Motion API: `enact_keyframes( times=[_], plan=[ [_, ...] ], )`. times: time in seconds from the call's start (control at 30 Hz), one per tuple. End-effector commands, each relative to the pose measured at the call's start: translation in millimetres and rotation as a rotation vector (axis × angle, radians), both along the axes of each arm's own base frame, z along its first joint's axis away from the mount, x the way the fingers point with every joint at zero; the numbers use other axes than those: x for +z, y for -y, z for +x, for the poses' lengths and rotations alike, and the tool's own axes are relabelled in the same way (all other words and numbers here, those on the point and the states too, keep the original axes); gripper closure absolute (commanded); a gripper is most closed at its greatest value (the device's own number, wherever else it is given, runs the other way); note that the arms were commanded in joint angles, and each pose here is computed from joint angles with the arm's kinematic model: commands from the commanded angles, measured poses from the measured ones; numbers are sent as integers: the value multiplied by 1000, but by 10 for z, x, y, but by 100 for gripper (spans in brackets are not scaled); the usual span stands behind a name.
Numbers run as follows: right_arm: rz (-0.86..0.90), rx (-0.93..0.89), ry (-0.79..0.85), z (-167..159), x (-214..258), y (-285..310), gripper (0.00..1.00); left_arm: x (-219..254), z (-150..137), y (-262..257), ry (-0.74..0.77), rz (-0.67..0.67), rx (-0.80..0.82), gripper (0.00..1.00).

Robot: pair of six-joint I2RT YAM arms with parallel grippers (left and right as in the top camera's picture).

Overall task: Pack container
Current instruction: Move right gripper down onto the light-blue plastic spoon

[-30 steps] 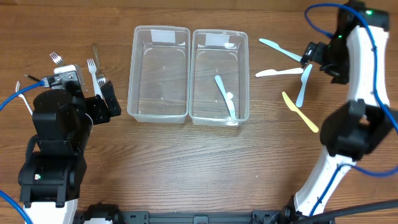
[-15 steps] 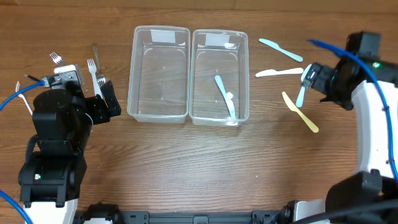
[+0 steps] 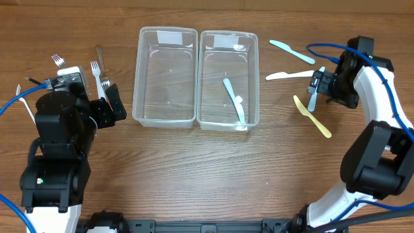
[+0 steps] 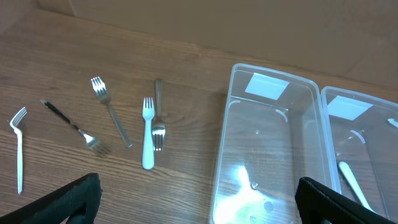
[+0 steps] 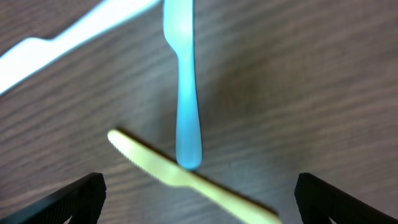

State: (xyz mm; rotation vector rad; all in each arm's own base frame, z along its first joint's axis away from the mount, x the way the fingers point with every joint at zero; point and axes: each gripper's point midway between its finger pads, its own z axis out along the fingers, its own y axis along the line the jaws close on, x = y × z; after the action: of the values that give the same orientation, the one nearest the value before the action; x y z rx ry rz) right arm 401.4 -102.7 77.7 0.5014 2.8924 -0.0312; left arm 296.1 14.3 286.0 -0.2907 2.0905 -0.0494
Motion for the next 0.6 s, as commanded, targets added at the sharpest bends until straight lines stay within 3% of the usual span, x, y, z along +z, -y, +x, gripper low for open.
enact_keyframes(
  times=[0.0,0.2,0.57],
  plan=[
    [-43,87,83,269,186,68,0,105,10,3,22,11,-15,0],
    [-38,108,144,456,152,67,0,105,10,4,22,11,-15,0],
    [-9,112,107,550,-243,59,0,104,9,6,21,10,-16,0]
  ],
)
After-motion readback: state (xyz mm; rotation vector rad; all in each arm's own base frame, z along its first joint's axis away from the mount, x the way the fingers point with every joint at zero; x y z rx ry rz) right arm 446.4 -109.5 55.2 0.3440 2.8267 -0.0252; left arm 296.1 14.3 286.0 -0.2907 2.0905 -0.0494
